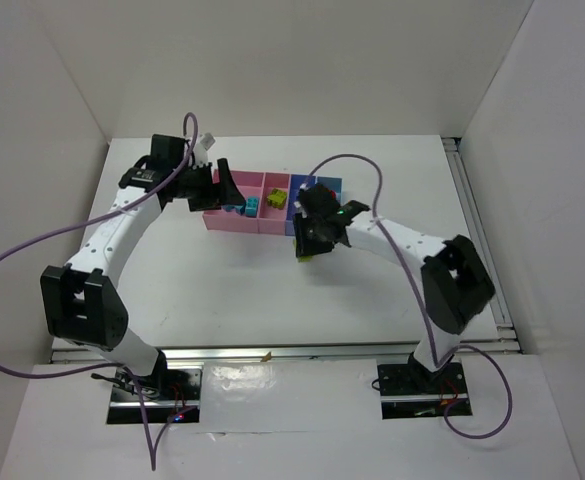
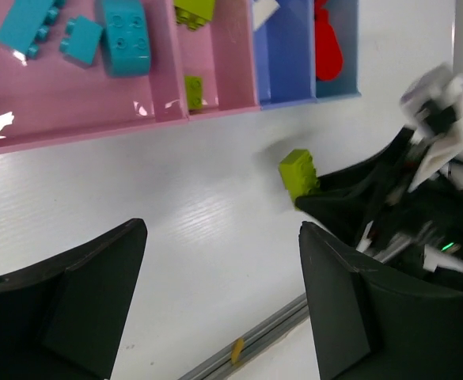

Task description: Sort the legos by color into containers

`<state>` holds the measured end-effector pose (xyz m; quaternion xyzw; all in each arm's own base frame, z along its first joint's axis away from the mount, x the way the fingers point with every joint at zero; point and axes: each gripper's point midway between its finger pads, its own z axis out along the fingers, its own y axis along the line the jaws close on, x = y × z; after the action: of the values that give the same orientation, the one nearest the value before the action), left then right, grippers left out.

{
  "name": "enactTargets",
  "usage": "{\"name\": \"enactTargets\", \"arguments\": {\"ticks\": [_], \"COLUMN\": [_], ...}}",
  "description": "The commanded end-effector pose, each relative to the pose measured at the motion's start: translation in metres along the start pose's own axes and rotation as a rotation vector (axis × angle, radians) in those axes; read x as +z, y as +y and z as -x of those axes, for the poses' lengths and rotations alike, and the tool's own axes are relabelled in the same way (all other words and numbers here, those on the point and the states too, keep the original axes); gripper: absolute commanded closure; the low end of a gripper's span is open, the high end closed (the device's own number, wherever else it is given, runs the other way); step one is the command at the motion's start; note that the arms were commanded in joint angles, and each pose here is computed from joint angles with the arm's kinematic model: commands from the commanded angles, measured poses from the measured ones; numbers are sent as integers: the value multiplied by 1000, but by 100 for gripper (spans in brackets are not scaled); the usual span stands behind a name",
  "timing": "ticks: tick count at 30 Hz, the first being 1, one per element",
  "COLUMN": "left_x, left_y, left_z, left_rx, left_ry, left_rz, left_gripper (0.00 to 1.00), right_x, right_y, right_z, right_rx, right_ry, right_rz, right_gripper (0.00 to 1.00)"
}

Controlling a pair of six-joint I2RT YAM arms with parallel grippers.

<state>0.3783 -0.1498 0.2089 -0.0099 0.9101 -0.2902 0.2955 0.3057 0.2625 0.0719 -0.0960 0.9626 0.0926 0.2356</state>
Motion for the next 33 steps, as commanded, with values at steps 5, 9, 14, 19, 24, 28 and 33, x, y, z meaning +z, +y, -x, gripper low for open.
{"name": "enactTargets", "arguments": {"ticks": [5,9,14,19,24,28,33], "left_x": [-39,-41,-33,-18,-13,-16,-16], "left_y": [-68,-93,-129,-148,-159,-171,-184], "left_z": [-5,-22,-38,-46,-45,-37,-34], "left_rx": [350,477,606,746,788,793,801], "left_ry": [-84,-80,-74,-113,-169,-214,-246], "left_rz": [-300,-340,-379,-322,-335,-359,-406], "left_gripper": [10,5,0,0,0,3,10], "right_x": [-117,-163,-191,-218,-233,-235,-243], "right_y": [30,31,18,13,7,4,2], "right_z": [65,72,85,86,90,91,93], "right_rx": [74,114,165,199,209,219,236], "right_ry": [-157,-148,-166,-143,-163,-191,-214], "right_rz": [691,953,1130,1227,1238,1221,1208], "right_gripper": [82,82,82,82,82,81,81]}}
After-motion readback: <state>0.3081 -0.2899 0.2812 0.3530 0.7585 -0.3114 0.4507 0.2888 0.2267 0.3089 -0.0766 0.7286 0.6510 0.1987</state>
